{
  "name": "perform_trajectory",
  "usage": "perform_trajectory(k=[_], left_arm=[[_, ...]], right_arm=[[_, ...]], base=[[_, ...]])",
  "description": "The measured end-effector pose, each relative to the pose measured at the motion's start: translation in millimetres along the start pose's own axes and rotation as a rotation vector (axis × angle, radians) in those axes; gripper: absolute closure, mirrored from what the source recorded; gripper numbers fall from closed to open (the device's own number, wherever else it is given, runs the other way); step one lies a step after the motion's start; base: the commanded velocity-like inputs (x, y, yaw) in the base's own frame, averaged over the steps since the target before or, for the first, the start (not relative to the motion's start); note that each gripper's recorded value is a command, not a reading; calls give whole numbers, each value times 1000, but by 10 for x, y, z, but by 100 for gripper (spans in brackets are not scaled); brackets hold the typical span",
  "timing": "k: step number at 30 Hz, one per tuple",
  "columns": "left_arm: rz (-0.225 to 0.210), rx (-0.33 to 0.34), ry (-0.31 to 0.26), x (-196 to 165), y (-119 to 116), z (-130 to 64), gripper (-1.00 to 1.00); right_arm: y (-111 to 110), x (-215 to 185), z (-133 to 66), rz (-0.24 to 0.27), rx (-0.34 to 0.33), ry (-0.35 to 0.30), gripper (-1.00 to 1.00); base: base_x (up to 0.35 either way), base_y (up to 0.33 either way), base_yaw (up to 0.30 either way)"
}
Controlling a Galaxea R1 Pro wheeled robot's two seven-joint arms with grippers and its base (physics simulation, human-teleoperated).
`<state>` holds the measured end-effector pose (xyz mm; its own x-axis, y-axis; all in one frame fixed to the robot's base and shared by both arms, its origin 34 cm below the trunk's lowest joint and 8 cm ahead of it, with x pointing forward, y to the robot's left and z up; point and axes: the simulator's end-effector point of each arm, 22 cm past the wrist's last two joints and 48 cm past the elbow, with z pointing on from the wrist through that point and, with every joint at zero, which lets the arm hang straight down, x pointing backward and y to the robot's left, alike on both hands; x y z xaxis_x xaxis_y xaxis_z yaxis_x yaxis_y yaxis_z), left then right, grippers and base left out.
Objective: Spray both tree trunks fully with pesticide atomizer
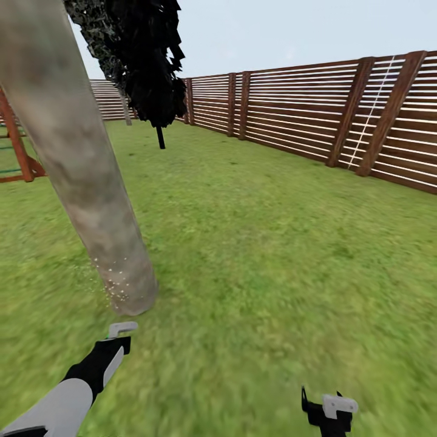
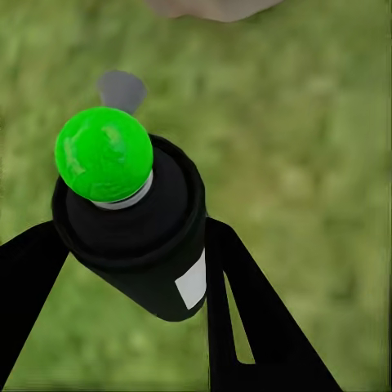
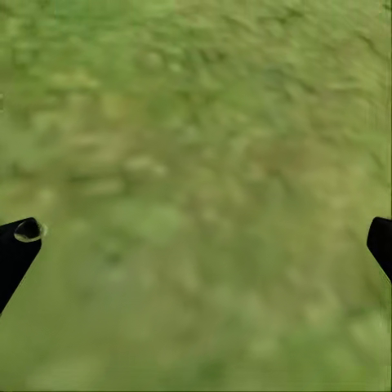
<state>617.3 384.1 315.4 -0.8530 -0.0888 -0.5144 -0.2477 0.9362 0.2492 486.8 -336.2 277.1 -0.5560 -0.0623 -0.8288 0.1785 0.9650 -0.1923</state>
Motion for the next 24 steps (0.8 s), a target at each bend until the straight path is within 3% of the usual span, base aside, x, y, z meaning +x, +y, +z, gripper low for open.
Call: perform_trajectory(k=[17,24], left_arm=[[0,-5,-3,-16,23,0,100],[1,-7,-4,-18,38,3,100]], right_arm=[[10,0,-2,1,-1,0,-100],[-19,0,3,-2,1,0,-100]], base=[[189,-233,274],[156,-237,44]])
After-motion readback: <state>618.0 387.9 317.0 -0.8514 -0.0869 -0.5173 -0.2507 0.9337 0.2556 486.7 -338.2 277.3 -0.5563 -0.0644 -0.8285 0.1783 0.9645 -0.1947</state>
